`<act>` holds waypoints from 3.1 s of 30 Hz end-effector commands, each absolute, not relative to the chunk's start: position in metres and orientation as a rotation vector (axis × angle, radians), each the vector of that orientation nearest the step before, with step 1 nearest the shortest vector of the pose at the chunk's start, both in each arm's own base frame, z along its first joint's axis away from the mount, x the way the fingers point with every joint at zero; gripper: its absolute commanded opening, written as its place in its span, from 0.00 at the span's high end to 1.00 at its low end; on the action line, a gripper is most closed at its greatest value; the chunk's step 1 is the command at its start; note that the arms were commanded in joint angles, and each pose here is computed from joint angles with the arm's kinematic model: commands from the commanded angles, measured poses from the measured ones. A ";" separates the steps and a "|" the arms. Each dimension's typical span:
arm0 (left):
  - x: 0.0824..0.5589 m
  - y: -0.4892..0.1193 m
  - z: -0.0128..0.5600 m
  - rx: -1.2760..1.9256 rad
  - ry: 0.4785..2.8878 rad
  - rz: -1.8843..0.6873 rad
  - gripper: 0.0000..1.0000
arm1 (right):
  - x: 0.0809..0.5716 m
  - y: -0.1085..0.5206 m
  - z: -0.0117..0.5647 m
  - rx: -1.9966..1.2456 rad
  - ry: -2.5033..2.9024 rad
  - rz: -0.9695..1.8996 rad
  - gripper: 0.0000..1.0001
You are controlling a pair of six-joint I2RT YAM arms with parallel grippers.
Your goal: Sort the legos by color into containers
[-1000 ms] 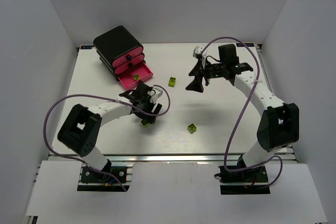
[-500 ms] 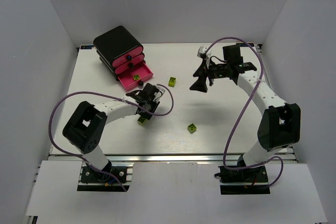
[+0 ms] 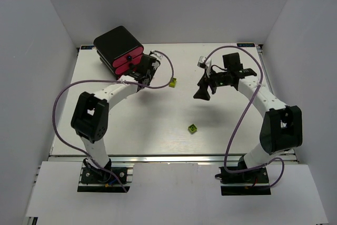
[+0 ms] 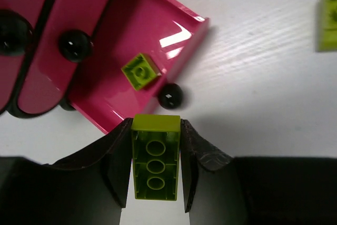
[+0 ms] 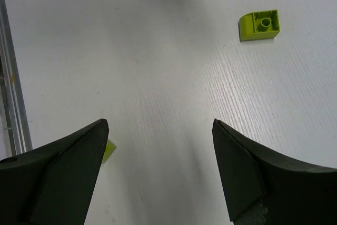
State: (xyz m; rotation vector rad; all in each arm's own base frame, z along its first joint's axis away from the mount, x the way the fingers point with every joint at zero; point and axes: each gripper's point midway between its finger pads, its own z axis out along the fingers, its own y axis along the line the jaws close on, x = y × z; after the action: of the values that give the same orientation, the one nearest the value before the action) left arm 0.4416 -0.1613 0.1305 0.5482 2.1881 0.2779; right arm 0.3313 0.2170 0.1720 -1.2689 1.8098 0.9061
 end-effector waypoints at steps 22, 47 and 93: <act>0.518 -0.083 0.125 0.340 2.152 0.636 0.39 | 0.308 0.204 0.172 -1.363 1.774 0.844 0.11; 0.350 -0.138 0.188 -0.085 2.204 -0.342 0.38 | 0.211 0.210 0.073 -2.241 1.044 0.843 0.11; 0.216 -0.090 0.160 -0.524 2.181 -0.484 0.33 | 0.473 0.479 0.156 -1.023 1.732 0.603 0.90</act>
State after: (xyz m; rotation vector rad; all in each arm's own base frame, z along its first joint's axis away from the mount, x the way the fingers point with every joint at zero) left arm 0.2232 -0.0916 0.1538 -0.4869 2.1838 -0.4669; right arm 0.4495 0.4649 0.1458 -1.2706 1.6885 0.6167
